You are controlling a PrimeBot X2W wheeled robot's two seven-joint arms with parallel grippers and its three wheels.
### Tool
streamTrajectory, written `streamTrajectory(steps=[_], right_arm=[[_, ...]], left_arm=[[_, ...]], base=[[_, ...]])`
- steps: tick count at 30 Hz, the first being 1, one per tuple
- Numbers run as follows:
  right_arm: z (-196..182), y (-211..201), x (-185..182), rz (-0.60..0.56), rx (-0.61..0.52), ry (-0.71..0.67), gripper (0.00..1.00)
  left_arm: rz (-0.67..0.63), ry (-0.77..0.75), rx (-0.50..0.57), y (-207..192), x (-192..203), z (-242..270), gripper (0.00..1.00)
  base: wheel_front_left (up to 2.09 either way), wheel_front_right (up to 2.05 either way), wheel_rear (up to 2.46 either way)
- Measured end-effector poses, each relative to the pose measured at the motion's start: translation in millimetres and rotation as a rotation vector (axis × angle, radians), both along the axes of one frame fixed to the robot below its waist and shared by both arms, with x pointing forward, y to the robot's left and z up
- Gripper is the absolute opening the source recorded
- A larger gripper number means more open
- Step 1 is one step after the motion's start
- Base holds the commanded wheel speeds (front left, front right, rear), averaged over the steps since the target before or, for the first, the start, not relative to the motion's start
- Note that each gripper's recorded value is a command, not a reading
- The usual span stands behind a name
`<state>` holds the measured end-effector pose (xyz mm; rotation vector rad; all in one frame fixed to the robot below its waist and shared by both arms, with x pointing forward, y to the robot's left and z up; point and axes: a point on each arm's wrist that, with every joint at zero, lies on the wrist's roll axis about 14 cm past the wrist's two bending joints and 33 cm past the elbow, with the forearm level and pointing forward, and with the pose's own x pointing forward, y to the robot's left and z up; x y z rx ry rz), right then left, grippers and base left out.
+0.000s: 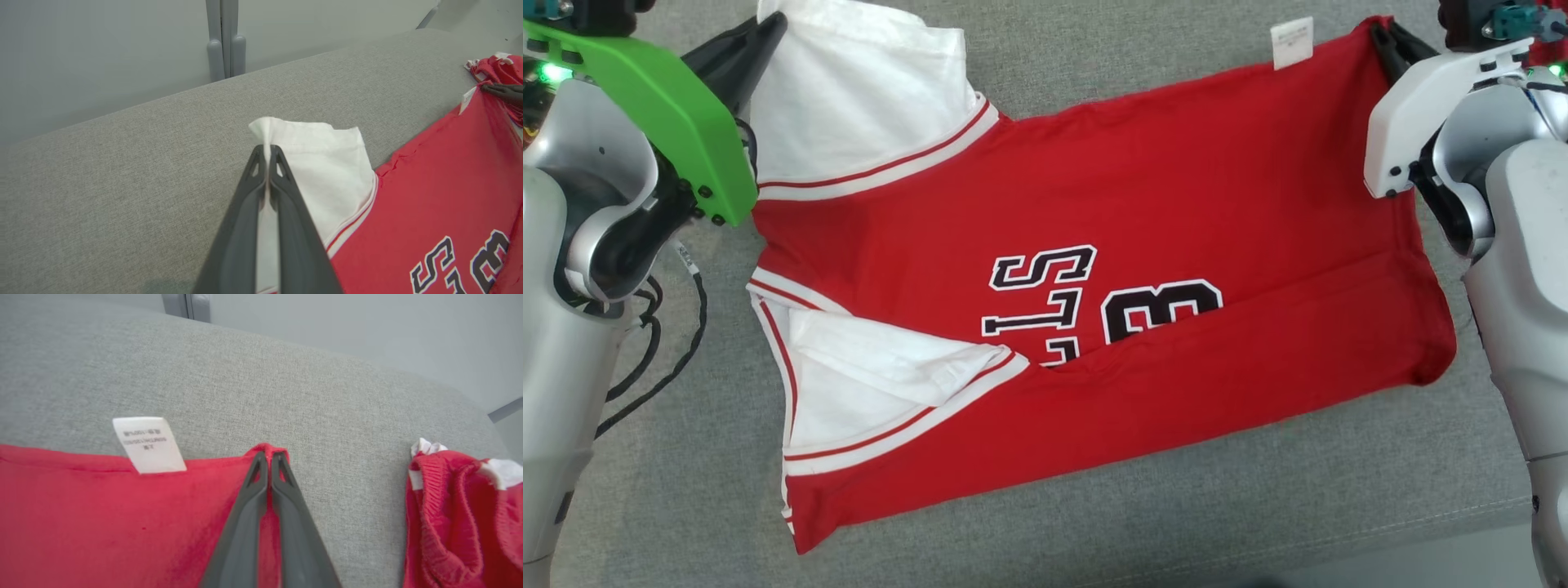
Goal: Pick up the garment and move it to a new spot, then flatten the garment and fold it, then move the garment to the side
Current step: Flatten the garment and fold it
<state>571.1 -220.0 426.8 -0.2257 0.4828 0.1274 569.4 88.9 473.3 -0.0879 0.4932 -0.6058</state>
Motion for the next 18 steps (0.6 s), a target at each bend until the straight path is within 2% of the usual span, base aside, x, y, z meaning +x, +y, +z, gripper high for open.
streamTrajectory(steps=[4,7,13,18], right_arm=[[23.2,-0.9,2.9,-0.002,0.007,-0.104,0.00],[26.2,3.8,-4.8,0.002,0.030,-0.134,0.00],[26.6,3.6,-33.7,-0.012,0.069,-0.180,0.00],[28.8,3.8,-60.1,-0.031,0.110,-0.210,0.00]], left_arm=[[0.013,-0.081,-0.042,-1.3,1.6,23.1,0.00],[0.003,-0.103,-0.054,-2.8,-9.2,27.4,0.00],[-0.015,-0.139,-0.107,-5.0,-50.0,32.3,0.00],[0.022,-0.136,-0.159,-1.6,-90.9,30.6,0.00]], base=[[0.00,0.00,0.00],[0.00,0.00,0.00],[0.00,0.00,0.00],[0.00,0.00,0.00]])
